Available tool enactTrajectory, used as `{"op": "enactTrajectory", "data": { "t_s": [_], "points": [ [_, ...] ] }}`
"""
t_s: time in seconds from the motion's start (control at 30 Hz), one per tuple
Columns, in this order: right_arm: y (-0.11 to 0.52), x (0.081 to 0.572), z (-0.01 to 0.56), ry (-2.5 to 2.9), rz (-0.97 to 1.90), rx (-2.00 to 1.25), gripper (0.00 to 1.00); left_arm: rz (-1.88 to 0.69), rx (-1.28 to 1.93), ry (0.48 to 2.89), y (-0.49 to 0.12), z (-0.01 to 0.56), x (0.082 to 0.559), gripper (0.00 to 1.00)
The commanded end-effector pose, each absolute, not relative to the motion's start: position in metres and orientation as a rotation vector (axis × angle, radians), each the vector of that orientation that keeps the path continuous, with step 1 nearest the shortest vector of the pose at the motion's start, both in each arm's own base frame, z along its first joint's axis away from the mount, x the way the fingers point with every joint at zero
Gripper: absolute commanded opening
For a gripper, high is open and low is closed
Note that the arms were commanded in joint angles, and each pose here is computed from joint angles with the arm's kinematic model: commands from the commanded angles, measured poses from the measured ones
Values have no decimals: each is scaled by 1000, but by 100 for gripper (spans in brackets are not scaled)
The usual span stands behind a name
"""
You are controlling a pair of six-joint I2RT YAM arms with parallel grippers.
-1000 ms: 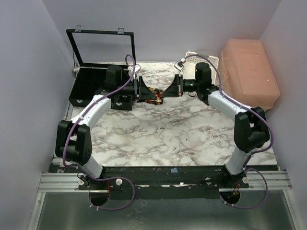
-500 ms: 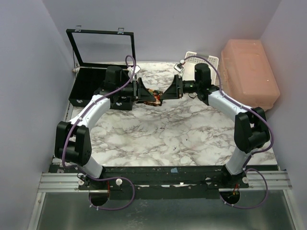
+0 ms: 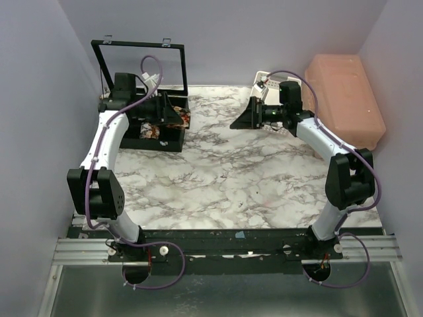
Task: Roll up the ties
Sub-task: Place the tie in the storage box.
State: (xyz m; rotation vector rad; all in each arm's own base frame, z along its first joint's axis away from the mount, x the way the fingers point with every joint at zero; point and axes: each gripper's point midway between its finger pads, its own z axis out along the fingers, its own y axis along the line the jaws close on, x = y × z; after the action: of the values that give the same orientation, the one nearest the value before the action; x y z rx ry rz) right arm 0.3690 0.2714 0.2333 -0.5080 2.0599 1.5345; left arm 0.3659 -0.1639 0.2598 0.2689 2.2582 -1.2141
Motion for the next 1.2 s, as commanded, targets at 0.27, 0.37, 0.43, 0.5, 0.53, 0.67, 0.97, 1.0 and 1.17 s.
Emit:
{"op": "enactTrajectory", "data": {
  "t_s": [0.27, 0.37, 0.43, 0.5, 0.53, 0.67, 0.97, 1.0, 1.17],
  "points": [
    [261, 365, 218, 2119, 1369, -555, 100, -299, 48, 2562, 27, 207, 427, 0],
    [261, 367, 214, 2132, 1360, -551, 100, -228, 34, 2595, 48, 194, 435, 0],
    [260, 368, 212, 2138, 1349, -550, 100, -184, 38, 2630, 57, 185, 440, 0],
    [259, 369, 209, 2145, 1337, -549, 100, -152, 30, 2666, 65, 178, 444, 0],
    [259, 370, 208, 2148, 1332, -549, 100, -146, 27, 2679, 67, 173, 445, 0],
    [258, 373, 204, 2162, 1318, -551, 100, -120, 24, 2718, 74, 157, 449, 0],
    [258, 381, 197, 2183, 1302, -539, 100, -121, 30, 2814, 79, 118, 446, 0],
    [258, 382, 196, 2185, 1301, -539, 100, -120, 30, 2812, 79, 117, 448, 0],
    [258, 382, 190, 2205, 1307, -533, 100, -135, 47, 2819, 81, 106, 459, 0]
  ]
}}
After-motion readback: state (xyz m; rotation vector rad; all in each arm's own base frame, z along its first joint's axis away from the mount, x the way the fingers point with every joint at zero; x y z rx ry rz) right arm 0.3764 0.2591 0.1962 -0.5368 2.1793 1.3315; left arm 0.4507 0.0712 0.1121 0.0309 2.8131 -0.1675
